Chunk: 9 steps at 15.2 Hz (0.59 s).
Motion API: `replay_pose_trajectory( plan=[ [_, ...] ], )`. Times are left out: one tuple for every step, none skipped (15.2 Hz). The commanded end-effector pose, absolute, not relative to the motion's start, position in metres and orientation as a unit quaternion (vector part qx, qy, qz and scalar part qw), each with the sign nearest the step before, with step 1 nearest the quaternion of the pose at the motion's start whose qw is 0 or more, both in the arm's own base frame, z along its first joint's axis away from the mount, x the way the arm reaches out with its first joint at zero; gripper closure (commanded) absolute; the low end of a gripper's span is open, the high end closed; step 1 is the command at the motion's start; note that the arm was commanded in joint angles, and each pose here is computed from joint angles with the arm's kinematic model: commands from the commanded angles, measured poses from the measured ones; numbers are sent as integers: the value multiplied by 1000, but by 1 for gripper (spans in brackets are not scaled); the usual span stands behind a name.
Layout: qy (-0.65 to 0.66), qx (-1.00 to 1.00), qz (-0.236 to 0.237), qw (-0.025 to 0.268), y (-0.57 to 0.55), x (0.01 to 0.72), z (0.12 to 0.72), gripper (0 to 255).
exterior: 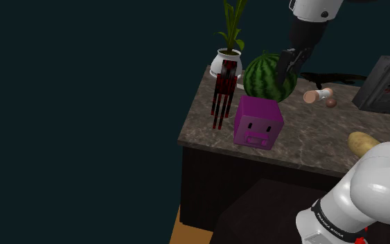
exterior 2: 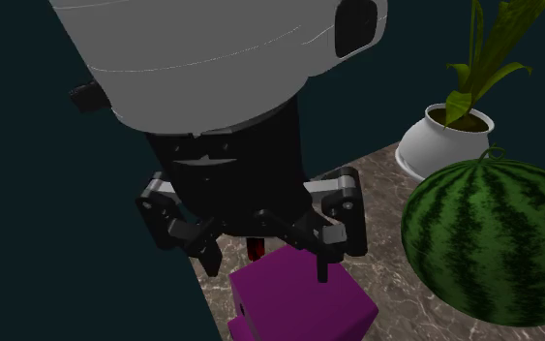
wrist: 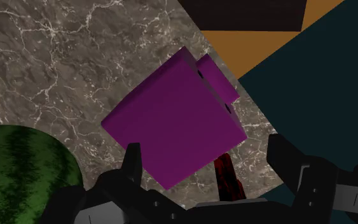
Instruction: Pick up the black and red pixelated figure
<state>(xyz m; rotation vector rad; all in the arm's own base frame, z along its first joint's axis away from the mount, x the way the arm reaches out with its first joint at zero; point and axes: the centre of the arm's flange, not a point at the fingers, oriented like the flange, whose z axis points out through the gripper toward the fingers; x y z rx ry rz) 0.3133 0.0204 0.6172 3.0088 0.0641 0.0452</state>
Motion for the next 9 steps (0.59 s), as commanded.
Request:
replay_pose_trajectory(
  plan=[
    [21, 997, 15, 66, 20, 313, 617, 0],
    [27, 998, 14, 61, 22, 326, 618, 0],
    [32, 998, 12, 55, 24, 339, 620, 0],
    [38, 998, 11, 50, 26, 352, 621, 0],
    [44, 998, 10, 45, 29, 365, 622, 0],
    [49, 998, 9, 39, 31, 378, 623, 0],
    [55, 998, 7, 34, 33, 391, 624, 0],
    [60, 998, 6, 29, 36, 404, 625, 0],
    [66, 998, 5, 24, 39, 417, 626, 0]
  ],
)
